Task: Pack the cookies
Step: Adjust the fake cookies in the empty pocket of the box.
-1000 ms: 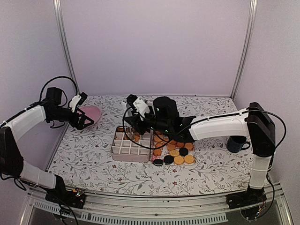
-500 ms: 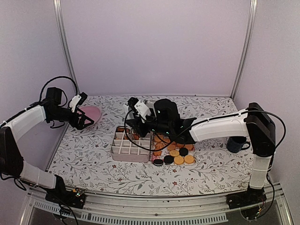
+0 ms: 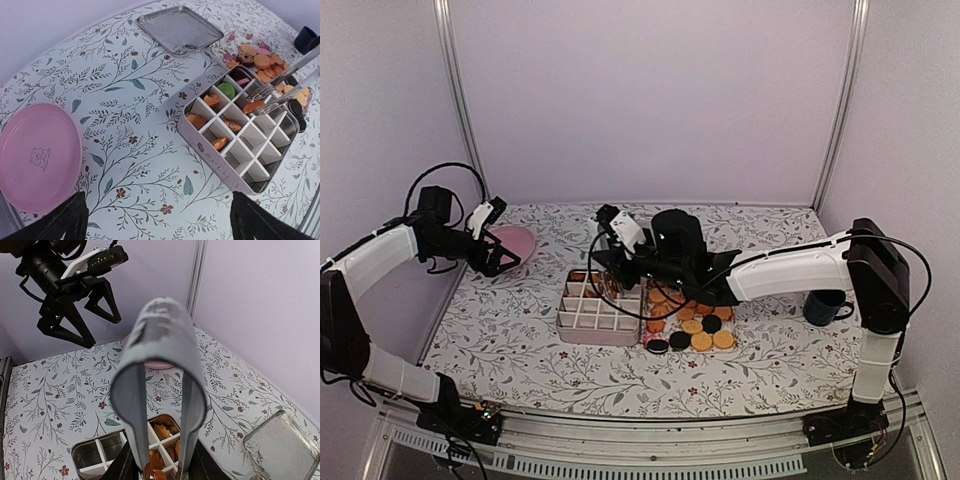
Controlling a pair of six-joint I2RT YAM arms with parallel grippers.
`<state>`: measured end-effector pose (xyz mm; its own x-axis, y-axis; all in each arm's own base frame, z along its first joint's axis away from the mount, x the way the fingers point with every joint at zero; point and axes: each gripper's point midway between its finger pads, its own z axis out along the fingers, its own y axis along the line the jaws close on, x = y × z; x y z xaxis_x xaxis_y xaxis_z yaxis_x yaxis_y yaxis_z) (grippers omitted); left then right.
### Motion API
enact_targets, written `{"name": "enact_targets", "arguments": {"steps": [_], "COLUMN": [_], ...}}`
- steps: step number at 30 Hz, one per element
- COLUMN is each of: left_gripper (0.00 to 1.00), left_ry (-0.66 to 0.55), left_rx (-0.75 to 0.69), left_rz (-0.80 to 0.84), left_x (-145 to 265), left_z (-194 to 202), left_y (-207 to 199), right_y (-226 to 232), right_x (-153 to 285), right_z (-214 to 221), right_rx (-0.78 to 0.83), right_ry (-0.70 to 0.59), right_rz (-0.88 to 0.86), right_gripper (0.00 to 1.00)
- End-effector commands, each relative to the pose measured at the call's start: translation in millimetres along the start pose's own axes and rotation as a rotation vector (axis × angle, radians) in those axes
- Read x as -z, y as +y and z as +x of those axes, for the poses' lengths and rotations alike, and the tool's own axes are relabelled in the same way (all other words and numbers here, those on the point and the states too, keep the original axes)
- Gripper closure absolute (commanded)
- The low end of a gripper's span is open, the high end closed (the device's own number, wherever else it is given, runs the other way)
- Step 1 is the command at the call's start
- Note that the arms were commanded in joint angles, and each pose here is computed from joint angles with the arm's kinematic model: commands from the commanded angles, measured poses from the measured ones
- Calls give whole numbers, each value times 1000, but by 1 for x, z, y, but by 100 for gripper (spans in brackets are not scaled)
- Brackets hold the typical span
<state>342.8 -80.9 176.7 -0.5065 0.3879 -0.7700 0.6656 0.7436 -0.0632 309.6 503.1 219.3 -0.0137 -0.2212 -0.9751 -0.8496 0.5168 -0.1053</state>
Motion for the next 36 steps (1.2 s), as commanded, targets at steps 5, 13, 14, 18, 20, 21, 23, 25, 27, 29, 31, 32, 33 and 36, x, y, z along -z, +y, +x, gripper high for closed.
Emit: {"name": "enact_targets", "arguments": {"steps": [5, 13, 14, 18, 20, 21, 23, 25, 27, 29, 31, 32, 33, 36], "left_gripper": [1, 1, 1, 1, 1, 1, 1, 1, 1, 1, 1, 1, 1, 1], "left_ry": [-17, -16, -16, -17, -16, -16, -17, -19, -21, -20, -21, -22, -21, -20], "left_rx": [-14, -18, -18, -16, -17, -16, -16, -15, -15, -16, -16, -17, -18, -18], "left_rz": [-10, -12, -11, -10, -10, -10, -8, -7, -6, -4, -6, -5, -7, -9], "left_x": [7, 6, 6, 6, 6, 6, 6, 6, 6, 6, 6, 7, 7, 7], "left_z": [-6, -5, -5, -5, -5, -5, -5, -5, -6, -5, -6, -6, -6, -5], "left_y": [0, 0, 0, 0, 0, 0, 0, 0, -1, -1, -1, -1, -1, -1], "right_y": [-20, -20, -22, -22, -23, -22, -23, -26, -29, -30, -30, -30, -29, -29], "right_x": [16, 17, 17, 19, 21, 21, 21, 21, 22, 22, 20, 19, 17, 11], "right_z": [-40, -38, -39, -42, -43, -42, -43, -42, -42, -42, -43, -43, -42, -36], "right_rx": [-23, -36, -36, -36, -38, -41, -46, -56, -67, -82, -87, -90, -89, -87], "right_ry": [-103, -98, -100, -105, -108, -107, -108, -107, -110, -117, -125, -128, -126, -114], "right_rz": [48, 47, 50, 53, 55, 54, 59, 75, 82, 84, 83, 79, 76, 76], "right_gripper": [66, 76, 78, 85, 85, 84, 76, 68, 66, 66, 66, 66, 66, 66]}}
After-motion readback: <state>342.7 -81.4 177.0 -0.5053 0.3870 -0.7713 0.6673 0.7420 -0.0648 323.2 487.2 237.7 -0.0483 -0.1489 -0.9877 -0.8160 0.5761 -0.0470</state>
